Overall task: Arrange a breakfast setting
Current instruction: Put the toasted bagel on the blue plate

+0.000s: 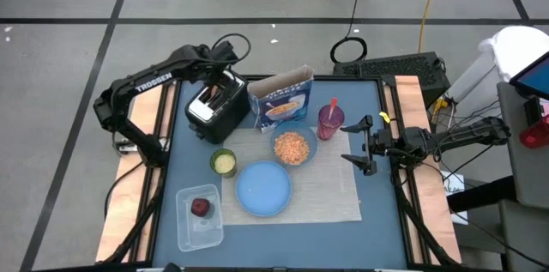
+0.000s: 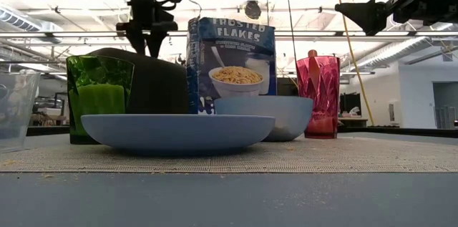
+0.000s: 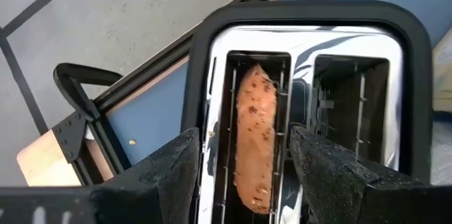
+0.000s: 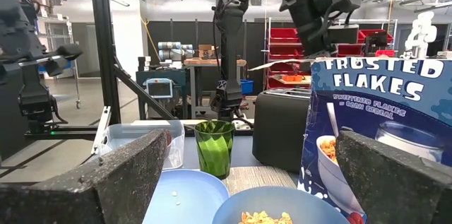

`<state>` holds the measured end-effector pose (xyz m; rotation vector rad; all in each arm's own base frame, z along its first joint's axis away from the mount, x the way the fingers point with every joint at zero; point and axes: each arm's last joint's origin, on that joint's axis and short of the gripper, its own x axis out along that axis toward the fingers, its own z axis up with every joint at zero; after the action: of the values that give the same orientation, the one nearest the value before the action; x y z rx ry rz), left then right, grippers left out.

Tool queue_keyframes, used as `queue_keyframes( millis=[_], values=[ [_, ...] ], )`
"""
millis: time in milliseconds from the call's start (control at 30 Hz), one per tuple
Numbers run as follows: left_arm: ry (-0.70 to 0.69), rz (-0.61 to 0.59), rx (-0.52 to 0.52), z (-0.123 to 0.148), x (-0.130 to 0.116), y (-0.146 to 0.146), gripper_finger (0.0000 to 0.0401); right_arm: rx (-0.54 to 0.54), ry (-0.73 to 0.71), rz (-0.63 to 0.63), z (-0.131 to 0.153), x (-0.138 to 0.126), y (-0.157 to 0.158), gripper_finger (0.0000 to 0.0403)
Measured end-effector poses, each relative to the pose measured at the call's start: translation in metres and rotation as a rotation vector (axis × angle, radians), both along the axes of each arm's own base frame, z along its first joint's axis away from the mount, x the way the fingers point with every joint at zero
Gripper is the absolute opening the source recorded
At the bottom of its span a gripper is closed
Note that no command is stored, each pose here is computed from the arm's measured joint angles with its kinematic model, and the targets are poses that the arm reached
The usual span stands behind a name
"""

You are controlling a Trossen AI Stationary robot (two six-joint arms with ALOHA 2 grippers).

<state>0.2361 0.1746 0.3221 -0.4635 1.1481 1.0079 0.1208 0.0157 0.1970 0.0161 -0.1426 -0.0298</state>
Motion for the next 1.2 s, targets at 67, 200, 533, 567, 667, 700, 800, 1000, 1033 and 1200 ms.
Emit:
queue_keyframes(
  millis=[67, 200, 533, 567, 667, 700, 800, 1000, 1033, 1200],
  values=[
    [-0.006, 0.018, -0.002, 0.000, -0.001, 0.002, 0.0230, 0.000, 0.000, 0.000, 0.000, 0.000, 0.000, 0.0396],
    [-0.023, 0.050, -0.005, 0.000, -0.002, 0.004, 0.0230, 0.000, 0.000, 0.000, 0.000, 0.000, 0.000, 0.0396],
    [-0.087, 0.088, -0.033, 0.000, -0.001, 0.006, 0.0221, 0.000, 0.000, 0.000, 0.000, 0.000, 0.000, 0.0396],
    [-0.092, 0.090, -0.031, 0.001, -0.001, 0.006, 0.0215, 0.000, 0.000, 0.000, 0.000, 0.000, 0.000, 0.0396],
    [-0.095, 0.094, -0.030, 0.001, -0.001, 0.007, 0.0191, 0.000, 0.000, 0.000, 0.000, 0.000, 0.000, 0.0396],
    [-0.096, 0.097, -0.029, 0.001, -0.001, 0.007, 0.0183, 0.000, 0.000, 0.000, 0.000, 0.000, 0.000, 0.0396],
    [-0.096, 0.098, -0.029, 0.001, -0.001, 0.007, 0.0165, 0.000, 0.000, 0.000, 0.000, 0.000, 0.000, 0.0396],
    [-0.103, 0.112, -0.030, 0.001, -0.001, 0.007, 0.0157, 0.000, 0.000, 0.000, 0.000, 0.000, 0.000, 0.0396],
    [-0.101, 0.113, -0.030, 0.000, -0.001, 0.007, 0.0157, 0.000, 0.000, 0.000, 0.000, 0.000, 0.000, 0.0396],
    [-0.088, 0.120, -0.036, -0.005, 0.002, 0.011, 0.0157, 0.000, 0.000, 0.000, 0.000, 0.000, 0.000, 0.0396]
  ],
)
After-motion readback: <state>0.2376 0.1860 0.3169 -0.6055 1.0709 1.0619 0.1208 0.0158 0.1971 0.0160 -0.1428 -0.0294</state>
